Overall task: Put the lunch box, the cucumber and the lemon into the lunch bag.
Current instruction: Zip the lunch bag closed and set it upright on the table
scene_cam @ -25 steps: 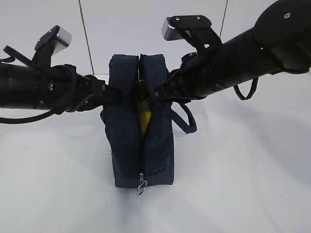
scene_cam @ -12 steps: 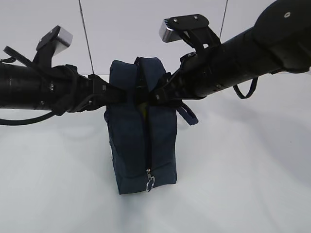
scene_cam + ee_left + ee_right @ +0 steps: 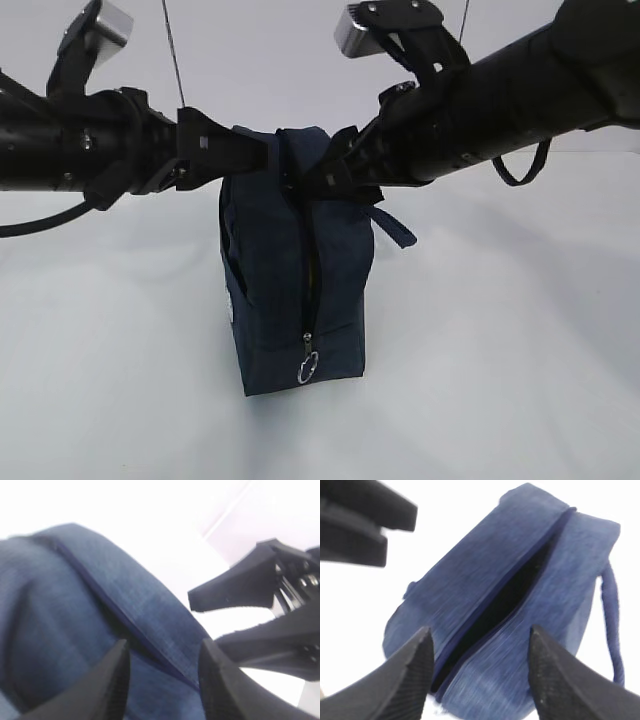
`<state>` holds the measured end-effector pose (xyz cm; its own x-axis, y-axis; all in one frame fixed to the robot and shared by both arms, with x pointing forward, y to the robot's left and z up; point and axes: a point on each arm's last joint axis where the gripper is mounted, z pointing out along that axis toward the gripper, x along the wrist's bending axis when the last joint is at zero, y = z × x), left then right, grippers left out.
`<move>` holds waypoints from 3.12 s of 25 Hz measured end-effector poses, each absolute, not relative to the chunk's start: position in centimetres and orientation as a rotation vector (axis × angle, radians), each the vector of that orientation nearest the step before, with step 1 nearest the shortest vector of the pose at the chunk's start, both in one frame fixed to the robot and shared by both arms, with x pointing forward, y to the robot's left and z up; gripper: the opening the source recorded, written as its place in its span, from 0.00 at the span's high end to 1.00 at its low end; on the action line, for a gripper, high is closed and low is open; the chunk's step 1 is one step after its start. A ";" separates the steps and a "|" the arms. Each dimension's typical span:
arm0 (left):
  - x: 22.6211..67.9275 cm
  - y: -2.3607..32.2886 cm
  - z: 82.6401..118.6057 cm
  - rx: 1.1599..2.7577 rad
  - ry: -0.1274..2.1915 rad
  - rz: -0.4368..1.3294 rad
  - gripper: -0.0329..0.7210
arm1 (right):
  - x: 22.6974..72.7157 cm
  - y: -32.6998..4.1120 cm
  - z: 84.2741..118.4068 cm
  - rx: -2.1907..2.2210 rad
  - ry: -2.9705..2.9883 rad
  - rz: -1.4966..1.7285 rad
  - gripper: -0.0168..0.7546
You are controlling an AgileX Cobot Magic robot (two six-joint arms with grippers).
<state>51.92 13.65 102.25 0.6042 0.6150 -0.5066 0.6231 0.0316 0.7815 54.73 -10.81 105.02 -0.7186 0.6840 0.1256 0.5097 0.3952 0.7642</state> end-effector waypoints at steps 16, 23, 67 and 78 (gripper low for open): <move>49.3 15.2 105.1 1.761 0.927 -0.012 0.51 | 50.6 -11.6 107.1 0.852 2.751 1.131 0.39; 49.2 17.9 105.1 1.836 0.944 -0.047 0.51 | 49.3 -11.5 107.0 0.849 2.888 1.143 0.39; 46.9 14.1 98.0 1.845 0.888 -0.034 0.51 | 39.6 -16.0 98.6 0.822 2.484 1.619 0.39; 48.2 14.4 97.5 1.874 0.970 0.062 0.51 | 40.1 -15.8 97.4 0.822 2.533 1.572 0.39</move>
<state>48.22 14.42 97.49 0.6788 0.6429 -0.3548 0.5927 -0.1943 0.7817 40.07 -15.78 97.43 -0.8576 0.4599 0.2302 0.4104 0.3423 0.8453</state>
